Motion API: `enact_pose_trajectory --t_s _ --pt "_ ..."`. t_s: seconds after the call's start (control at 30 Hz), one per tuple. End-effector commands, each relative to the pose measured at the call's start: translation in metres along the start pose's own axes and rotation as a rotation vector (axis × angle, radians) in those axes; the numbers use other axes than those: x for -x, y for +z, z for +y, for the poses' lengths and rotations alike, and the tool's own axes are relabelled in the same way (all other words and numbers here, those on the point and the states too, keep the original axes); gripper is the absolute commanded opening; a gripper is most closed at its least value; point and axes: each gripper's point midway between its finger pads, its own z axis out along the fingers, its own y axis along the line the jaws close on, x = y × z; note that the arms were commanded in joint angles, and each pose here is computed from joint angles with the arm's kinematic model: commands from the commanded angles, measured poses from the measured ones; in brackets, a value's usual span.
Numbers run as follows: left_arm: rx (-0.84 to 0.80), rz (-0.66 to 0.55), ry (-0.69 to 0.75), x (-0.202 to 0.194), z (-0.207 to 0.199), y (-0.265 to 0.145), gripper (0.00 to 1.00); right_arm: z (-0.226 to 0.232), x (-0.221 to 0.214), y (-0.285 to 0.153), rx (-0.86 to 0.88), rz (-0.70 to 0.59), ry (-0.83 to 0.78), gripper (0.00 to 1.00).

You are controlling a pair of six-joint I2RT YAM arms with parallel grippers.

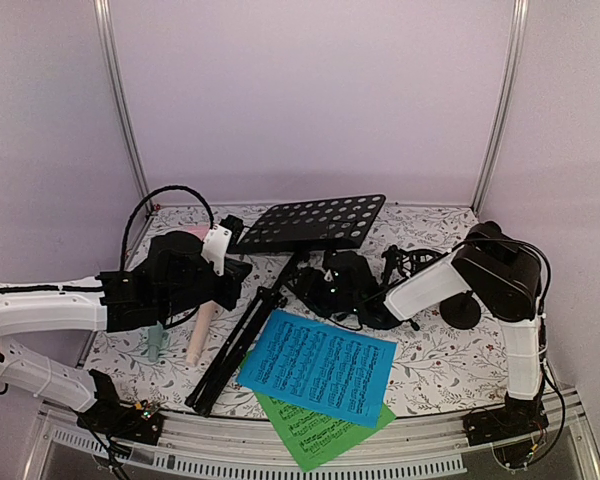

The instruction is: Pack up the instrument practice props

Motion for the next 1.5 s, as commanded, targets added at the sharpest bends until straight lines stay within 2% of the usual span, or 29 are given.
enact_pose_trajectory --t_s 0.0,0.17,0.27,0.37,0.5,0.57,0.6,0.67,0.73,0.8,0.87,1.1,1.23,1.47 --pt "0.013 -0.031 -0.004 0.012 0.001 0.002 0.01 0.081 0.025 -0.012 0.161 -0.086 -0.072 0.71" --pt "0.019 -0.032 -0.003 0.012 0.002 0.001 0.01 0.090 0.022 -0.013 0.125 -0.088 -0.111 0.81" --pt "0.032 -0.035 -0.005 0.013 0.005 0.001 0.01 0.106 0.023 -0.015 0.102 -0.108 -0.155 0.92" --pt "0.055 -0.039 -0.010 0.013 0.009 -0.001 0.02 0.119 0.020 -0.019 0.090 -0.109 -0.206 0.98" --pt "0.081 -0.050 -0.019 0.015 0.015 -0.004 0.04 0.138 0.015 -0.025 0.078 -0.112 -0.284 0.99" --pt "0.090 -0.059 -0.024 0.017 0.017 -0.006 0.09 0.154 0.009 -0.031 0.098 -0.103 -0.341 0.99" --pt "0.096 -0.062 -0.026 0.017 0.018 -0.007 0.18 0.161 0.006 -0.034 0.104 -0.093 -0.384 0.99" --pt "0.110 -0.073 -0.029 0.020 0.021 -0.010 0.53 0.182 0.004 -0.041 0.122 -0.081 -0.498 0.99" --pt "0.129 -0.086 -0.037 0.022 0.026 -0.013 0.83 0.194 0.004 -0.052 0.124 -0.079 -0.602 0.99" --pt "0.147 -0.100 -0.045 0.024 0.030 -0.017 0.98 0.199 0.008 -0.065 0.109 -0.085 -0.718 0.99" --pt "0.162 -0.113 -0.053 0.026 0.034 -0.021 0.99 0.201 0.016 -0.083 0.084 -0.107 -0.834 0.99" --pt "0.193 -0.153 -0.076 0.034 0.043 -0.033 0.99 0.197 0.053 -0.177 0.008 -0.285 -1.043 0.99" --pt "0.236 -0.199 -0.098 0.040 0.054 -0.045 0.99 0.183 0.075 -0.229 -0.028 -0.384 -1.062 0.99" --pt "0.389 -0.283 -0.133 0.044 0.087 -0.073 0.99 0.130 0.136 -0.299 -0.074 -0.533 -0.936 0.99"
